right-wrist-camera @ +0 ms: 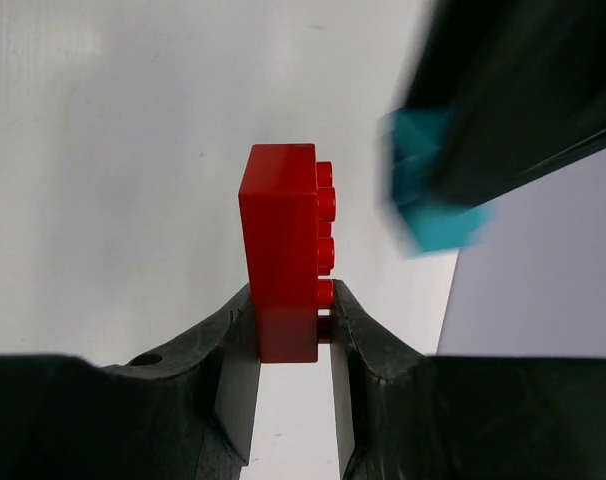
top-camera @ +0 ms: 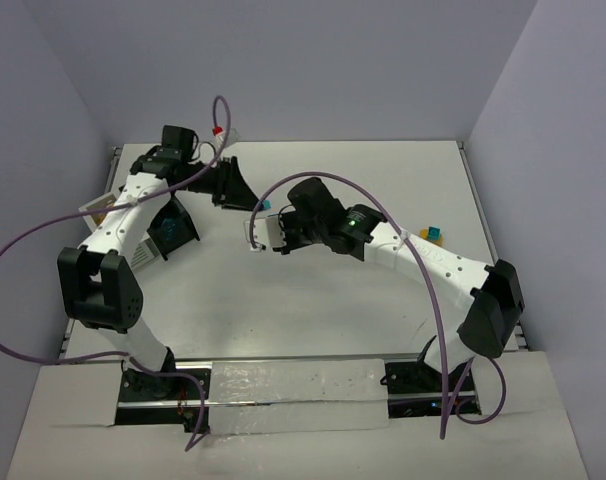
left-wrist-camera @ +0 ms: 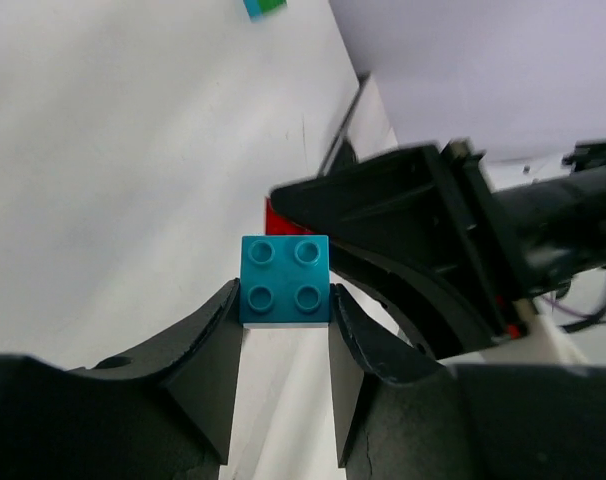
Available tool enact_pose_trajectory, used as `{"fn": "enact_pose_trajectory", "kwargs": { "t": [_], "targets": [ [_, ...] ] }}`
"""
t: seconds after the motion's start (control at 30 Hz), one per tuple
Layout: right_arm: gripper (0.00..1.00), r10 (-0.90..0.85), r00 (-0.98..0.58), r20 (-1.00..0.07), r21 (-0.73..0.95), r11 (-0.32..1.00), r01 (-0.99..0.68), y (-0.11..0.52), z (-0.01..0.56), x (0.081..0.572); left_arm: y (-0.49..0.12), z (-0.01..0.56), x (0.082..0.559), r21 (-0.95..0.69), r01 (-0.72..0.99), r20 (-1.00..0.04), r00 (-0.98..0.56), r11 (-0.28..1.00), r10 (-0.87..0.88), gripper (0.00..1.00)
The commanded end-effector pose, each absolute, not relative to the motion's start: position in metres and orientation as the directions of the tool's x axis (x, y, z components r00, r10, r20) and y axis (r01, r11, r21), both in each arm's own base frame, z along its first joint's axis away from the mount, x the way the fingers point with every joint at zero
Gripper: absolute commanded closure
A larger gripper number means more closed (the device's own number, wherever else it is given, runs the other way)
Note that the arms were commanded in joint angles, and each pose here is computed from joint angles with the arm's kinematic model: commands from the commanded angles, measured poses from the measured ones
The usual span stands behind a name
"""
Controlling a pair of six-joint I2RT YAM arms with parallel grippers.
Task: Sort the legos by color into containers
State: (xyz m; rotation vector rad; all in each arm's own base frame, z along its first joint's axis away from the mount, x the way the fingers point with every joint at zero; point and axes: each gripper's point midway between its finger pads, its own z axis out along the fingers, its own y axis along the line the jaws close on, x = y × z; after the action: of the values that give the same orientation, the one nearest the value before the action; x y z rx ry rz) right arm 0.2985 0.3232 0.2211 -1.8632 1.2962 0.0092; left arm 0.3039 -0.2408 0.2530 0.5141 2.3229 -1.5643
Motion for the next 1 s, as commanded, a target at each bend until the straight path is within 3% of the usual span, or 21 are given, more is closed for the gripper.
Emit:
{"fn": "enact_pose_trajectory", "kwargs": {
  "t": [0.0, 0.13, 0.3, 0.47, 0.67, 0.83, 0.97],
  "targets": [
    [1.00, -0.721, 0.543, -0.430, -0.666, -0.153, -0.730, 0.323, 0.232, 0.284, -0.206, 0.312, 0.355, -0.781, 0.536, -0.576, -0.817, 0.320, -0.037, 1.00],
    [1.00, -0.707, 0.576, -0.412, -0.681, -0.181, -0.709, 0.324, 0.229, 0.278, -0.175, 0.332, 0.384, -0.764, 0.534, -0.614, -0.774, 0.362, -0.155, 1.00],
    [1.00, -0.734, 0.503, -0.457, -0.650, -0.111, -0.752, 0.326, 0.234, 0.286, -0.123, 0.319, 0.396, -0.578, 0.506, -0.718, -0.688, 0.640, -0.105, 1.00],
    [1.00, -0.737, 0.396, -0.547, -0.587, 0.001, -0.810, 0.329, 0.237, 0.294, -0.036, 0.270, 0.383, -0.418, 0.236, -0.704, -0.695, 0.877, -0.149, 1.00],
    [1.00, -0.732, 0.304, -0.610, -0.525, 0.085, -0.847, 0.329, 0.235, 0.300, 0.014, 0.244, 0.366, -0.315, 0.066, -0.665, -0.727, 0.947, -0.170, 0.97],
    [1.00, -0.717, 0.233, -0.657, -0.482, 0.161, -0.861, 0.330, 0.239, 0.309, 0.027, 0.212, 0.364, -0.253, 0.046, -0.614, -0.779, 0.966, -0.124, 0.86],
    [1.00, -0.712, 0.220, -0.667, -0.480, 0.184, -0.858, 0.328, 0.246, 0.313, 0.029, 0.205, 0.372, -0.253, 0.042, -0.613, -0.780, 0.966, -0.127, 0.83]
  ]
}}
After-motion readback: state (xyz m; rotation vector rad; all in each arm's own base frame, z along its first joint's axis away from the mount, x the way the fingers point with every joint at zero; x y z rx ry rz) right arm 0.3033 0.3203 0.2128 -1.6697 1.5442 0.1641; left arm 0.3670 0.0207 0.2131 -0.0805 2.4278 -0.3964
